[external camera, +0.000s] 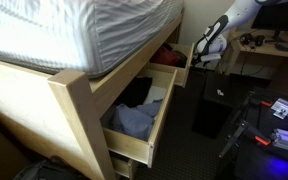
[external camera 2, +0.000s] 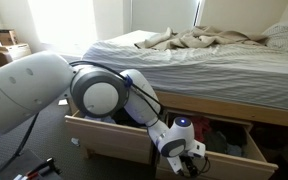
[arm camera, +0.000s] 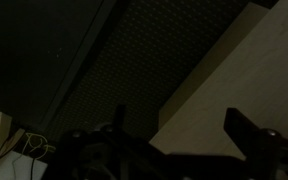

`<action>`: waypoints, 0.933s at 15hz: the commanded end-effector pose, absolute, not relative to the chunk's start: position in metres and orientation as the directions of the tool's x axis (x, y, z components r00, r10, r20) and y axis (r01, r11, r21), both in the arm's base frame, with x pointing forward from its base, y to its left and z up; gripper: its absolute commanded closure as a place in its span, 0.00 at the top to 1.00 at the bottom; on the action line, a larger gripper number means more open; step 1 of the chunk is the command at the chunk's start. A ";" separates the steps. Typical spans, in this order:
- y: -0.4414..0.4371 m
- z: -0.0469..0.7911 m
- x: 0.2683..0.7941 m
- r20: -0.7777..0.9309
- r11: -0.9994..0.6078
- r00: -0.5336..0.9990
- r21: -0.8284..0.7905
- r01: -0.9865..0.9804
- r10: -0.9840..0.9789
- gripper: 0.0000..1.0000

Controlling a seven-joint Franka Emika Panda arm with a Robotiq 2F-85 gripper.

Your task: Pick up the orange cloth from the first drawer, put it in the second drawer on the right and close the second drawer.

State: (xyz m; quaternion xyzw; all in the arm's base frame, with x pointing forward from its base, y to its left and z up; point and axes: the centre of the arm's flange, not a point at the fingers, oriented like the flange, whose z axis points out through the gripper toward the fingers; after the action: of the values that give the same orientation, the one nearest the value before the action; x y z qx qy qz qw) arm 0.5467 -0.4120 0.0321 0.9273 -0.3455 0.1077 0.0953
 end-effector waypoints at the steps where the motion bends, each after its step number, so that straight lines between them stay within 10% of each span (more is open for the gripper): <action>1: -0.347 0.038 0.598 0.376 -0.803 0.782 0.141 -0.579 -0.497 1.00; 14: -0.266 0.082 0.632 0.685 -0.905 0.680 0.071 -0.419 -0.261 1.00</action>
State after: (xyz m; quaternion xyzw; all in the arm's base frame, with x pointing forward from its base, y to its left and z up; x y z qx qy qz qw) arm 0.6320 -0.2664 0.0819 0.9098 -0.1870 0.3532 0.1116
